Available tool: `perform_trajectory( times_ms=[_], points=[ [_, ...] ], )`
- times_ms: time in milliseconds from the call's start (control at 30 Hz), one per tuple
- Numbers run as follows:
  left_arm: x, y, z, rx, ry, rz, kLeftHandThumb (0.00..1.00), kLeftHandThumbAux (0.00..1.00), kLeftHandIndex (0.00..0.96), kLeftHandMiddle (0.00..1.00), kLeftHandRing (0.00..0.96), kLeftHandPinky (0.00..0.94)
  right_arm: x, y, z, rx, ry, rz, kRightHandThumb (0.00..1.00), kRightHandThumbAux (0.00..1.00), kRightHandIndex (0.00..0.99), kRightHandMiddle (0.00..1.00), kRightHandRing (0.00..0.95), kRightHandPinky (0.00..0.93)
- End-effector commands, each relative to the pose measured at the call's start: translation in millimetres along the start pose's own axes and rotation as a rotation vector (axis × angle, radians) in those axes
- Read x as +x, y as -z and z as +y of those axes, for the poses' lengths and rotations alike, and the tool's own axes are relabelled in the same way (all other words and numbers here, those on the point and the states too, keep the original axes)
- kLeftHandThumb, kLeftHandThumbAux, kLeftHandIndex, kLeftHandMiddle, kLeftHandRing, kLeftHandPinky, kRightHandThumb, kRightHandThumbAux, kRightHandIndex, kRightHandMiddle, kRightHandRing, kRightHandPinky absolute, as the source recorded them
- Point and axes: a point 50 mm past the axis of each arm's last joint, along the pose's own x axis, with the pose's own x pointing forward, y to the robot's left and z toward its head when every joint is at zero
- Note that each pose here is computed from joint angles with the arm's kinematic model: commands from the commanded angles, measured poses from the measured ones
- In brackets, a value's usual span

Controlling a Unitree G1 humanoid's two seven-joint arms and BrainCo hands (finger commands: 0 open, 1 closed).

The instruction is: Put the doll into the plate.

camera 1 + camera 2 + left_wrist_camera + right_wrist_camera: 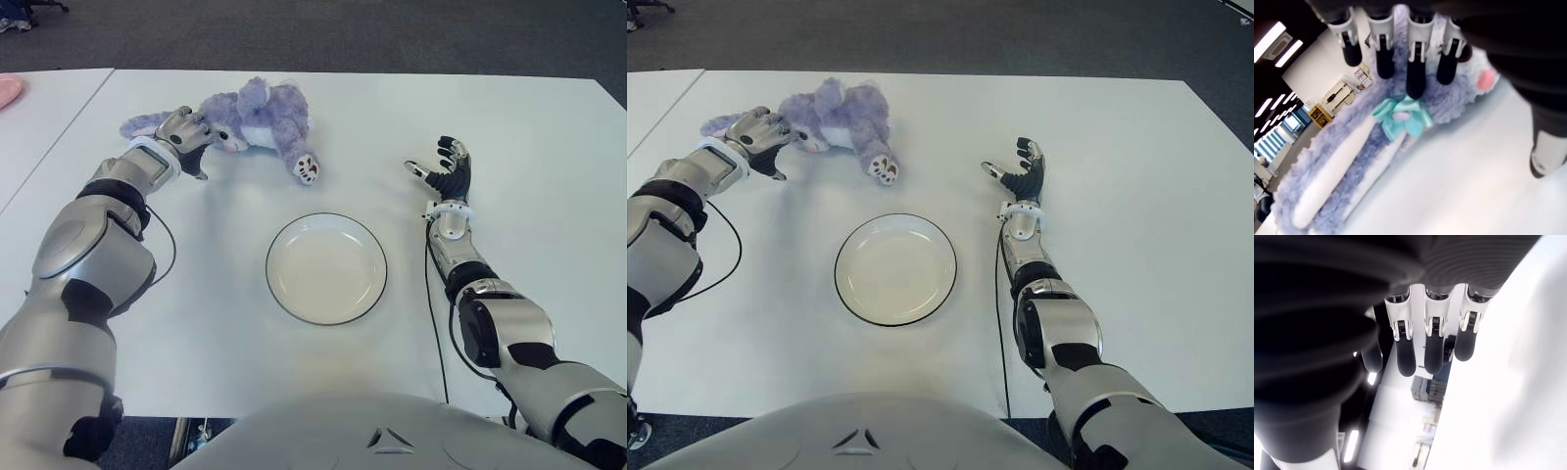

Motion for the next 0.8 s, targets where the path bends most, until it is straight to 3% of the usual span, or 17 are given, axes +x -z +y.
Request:
perform_trajectory(
  times_ms=[33, 400, 533, 600, 800],
  points=[
    [1.1, -2.5, 0.1, -0.047, 0.004, 0.007, 0.056, 0.555, 0.0, 0.0, 0.0, 0.0, -106.3, 110.1, 7.1, -0.136, -0.122, 0.506, 0.0, 0.844, 0.209, 0.228, 0.199, 0.198],
    [-11.8, 6.9, -13.6, -0.067, -0.004, 0.021, 0.024, 0.53, 0.0, 0.0, 0.0, 0.0, -105.8, 109.3, 8.3, -0.131, -0.125, 0.503, 0.0, 0.839, 0.217, 0.238, 0.205, 0.2],
    [-23.0, 22.9, -20.1, -0.121, -0.014, 0.076, 0.085, 0.52, 0.005, 0.0, 0.0, 0.0, -106.0, 109.9, 8.4, -0.126, -0.129, 0.512, 0.0, 0.835, 0.217, 0.239, 0.206, 0.202],
    [-29.4, 29.9, -24.5, -0.154, -0.02, 0.107, 0.162, 0.512, 0.031, 0.0, 0.0, 0.0, -105.9, 110.1, 8.4, -0.12, -0.129, 0.518, 0.0, 0.833, 0.215, 0.239, 0.206, 0.205],
    [-36.6, 35.6, -31.2, -0.19, -0.014, 0.143, 0.265, 0.497, 0.072, 0.0, 0.0, 0.0, -104.9, 109.4, 8.7, -0.111, -0.122, 0.518, 0.0, 0.84, 0.213, 0.237, 0.204, 0.198]
  ],
)
